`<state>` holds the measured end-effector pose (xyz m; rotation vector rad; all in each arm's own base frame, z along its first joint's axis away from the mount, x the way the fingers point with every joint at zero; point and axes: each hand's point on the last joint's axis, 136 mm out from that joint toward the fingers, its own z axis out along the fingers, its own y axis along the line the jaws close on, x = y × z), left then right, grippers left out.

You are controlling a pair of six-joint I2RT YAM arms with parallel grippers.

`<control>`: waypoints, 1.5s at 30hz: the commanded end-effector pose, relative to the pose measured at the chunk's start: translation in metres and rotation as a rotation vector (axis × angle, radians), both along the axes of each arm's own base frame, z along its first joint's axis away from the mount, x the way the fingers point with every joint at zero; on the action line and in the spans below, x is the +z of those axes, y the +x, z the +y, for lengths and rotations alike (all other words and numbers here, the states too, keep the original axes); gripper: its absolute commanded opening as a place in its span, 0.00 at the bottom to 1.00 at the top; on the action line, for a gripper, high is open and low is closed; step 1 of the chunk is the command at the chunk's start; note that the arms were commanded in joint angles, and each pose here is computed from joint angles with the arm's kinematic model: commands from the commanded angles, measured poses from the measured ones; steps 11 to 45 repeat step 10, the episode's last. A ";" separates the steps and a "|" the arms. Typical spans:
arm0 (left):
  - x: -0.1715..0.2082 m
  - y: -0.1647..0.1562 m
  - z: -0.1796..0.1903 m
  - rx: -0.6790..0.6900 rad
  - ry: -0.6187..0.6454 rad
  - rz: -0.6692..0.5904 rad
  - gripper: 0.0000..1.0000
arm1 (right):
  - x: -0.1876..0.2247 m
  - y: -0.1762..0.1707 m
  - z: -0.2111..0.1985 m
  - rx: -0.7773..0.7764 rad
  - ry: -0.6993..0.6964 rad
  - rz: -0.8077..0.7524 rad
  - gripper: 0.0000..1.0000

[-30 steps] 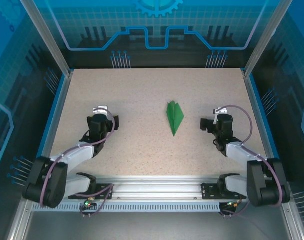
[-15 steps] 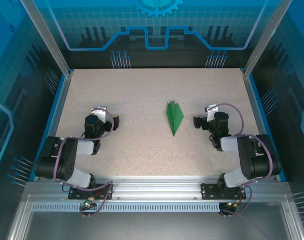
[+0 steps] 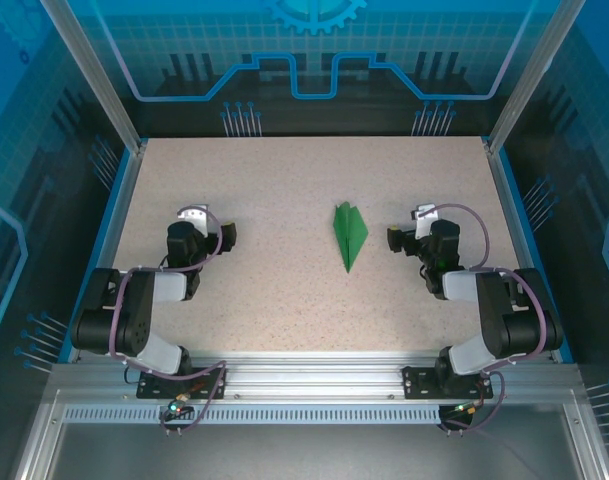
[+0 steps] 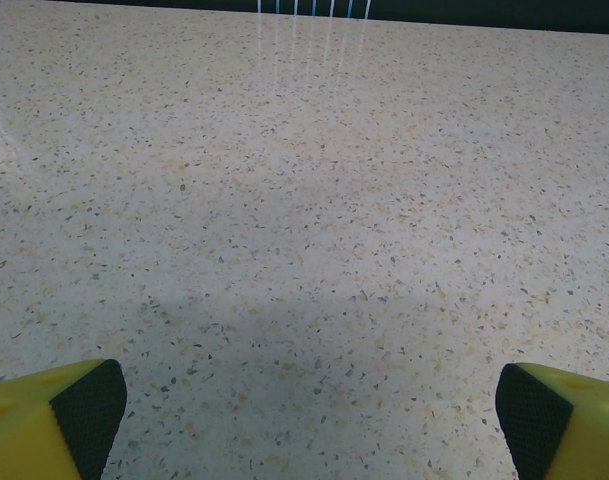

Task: Fold a paper plane with a square sheet of paper (fold left side to right side)
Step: Reset both arms

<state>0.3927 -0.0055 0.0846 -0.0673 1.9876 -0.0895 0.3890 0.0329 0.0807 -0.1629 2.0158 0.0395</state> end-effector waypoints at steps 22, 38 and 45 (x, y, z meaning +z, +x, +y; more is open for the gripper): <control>0.005 0.004 -0.001 -0.006 -0.013 -0.012 0.99 | 0.013 0.008 0.000 0.009 -0.001 -0.045 1.00; 0.005 0.004 -0.001 -0.006 -0.013 -0.012 0.99 | 0.013 0.008 0.000 0.009 -0.001 -0.045 1.00; 0.005 0.004 -0.001 -0.006 -0.013 -0.012 0.99 | 0.013 0.008 0.000 0.009 -0.001 -0.045 1.00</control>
